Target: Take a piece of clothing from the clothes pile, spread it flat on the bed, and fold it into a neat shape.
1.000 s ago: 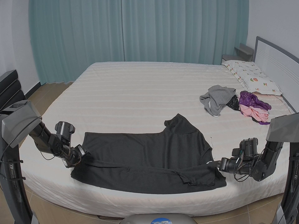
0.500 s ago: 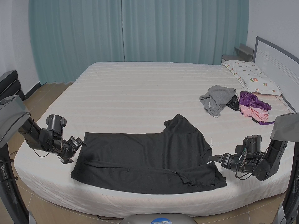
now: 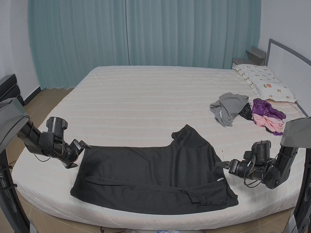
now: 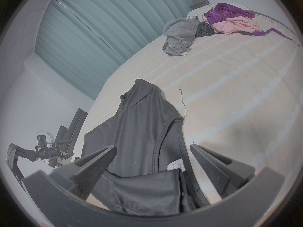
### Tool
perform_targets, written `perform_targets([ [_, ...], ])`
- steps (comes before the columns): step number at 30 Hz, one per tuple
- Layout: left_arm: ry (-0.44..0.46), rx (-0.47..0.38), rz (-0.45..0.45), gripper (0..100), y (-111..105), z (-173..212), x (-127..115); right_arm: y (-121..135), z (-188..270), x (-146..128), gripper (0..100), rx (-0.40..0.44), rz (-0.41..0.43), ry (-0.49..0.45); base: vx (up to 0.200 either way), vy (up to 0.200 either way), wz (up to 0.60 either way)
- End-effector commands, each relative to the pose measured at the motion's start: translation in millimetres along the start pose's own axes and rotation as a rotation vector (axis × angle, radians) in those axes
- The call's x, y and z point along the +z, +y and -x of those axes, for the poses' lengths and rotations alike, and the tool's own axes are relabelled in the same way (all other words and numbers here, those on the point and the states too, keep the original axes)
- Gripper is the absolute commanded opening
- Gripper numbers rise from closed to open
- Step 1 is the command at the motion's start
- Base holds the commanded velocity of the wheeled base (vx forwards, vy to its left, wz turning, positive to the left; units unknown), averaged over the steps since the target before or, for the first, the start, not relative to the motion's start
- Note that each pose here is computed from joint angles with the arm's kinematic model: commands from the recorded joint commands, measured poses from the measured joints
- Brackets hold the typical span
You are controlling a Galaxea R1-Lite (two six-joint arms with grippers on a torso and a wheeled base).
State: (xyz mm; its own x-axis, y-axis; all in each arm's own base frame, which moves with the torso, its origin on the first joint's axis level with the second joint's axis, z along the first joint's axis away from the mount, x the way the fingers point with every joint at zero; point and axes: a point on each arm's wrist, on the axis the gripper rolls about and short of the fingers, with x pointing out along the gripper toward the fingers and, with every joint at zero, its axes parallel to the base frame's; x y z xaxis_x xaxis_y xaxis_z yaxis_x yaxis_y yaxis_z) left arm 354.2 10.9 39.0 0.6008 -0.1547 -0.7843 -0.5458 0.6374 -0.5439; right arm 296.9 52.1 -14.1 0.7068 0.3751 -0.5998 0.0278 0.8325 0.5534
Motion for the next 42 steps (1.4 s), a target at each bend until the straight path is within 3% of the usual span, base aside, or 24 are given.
perform_targets([
  [1,-0.006,-0.004,0.001,100,-1,-1,2,0,0,0,100,0.001,-0.001,0.002,0.000,0.000,0.00],
  [8,-0.049,-0.041,-0.007,100,-14,-19,25,3,0,3,100,0.012,-0.014,-0.013,0.000,0.000,0.00],
  [12,-0.071,-0.056,-0.058,100,-20,-37,39,4,0,2,100,0.013,-0.015,-0.008,0.000,0.000,0.00],
  [17,-0.047,-0.070,-0.238,100,-18,-78,49,4,-2,1,100,0.013,-0.016,-0.004,0.000,0.000,0.00],
  [22,-0.073,-0.100,-0.305,100,-25,-96,61,3,-3,-1,100,0.009,-0.016,0.004,0.000,0.000,0.00],
  [42,-0.099,-0.103,-0.312,100,-19,-111,71,2,-6,2,100,0.012,-0.021,-0.002,0.000,0.000,0.00],
])
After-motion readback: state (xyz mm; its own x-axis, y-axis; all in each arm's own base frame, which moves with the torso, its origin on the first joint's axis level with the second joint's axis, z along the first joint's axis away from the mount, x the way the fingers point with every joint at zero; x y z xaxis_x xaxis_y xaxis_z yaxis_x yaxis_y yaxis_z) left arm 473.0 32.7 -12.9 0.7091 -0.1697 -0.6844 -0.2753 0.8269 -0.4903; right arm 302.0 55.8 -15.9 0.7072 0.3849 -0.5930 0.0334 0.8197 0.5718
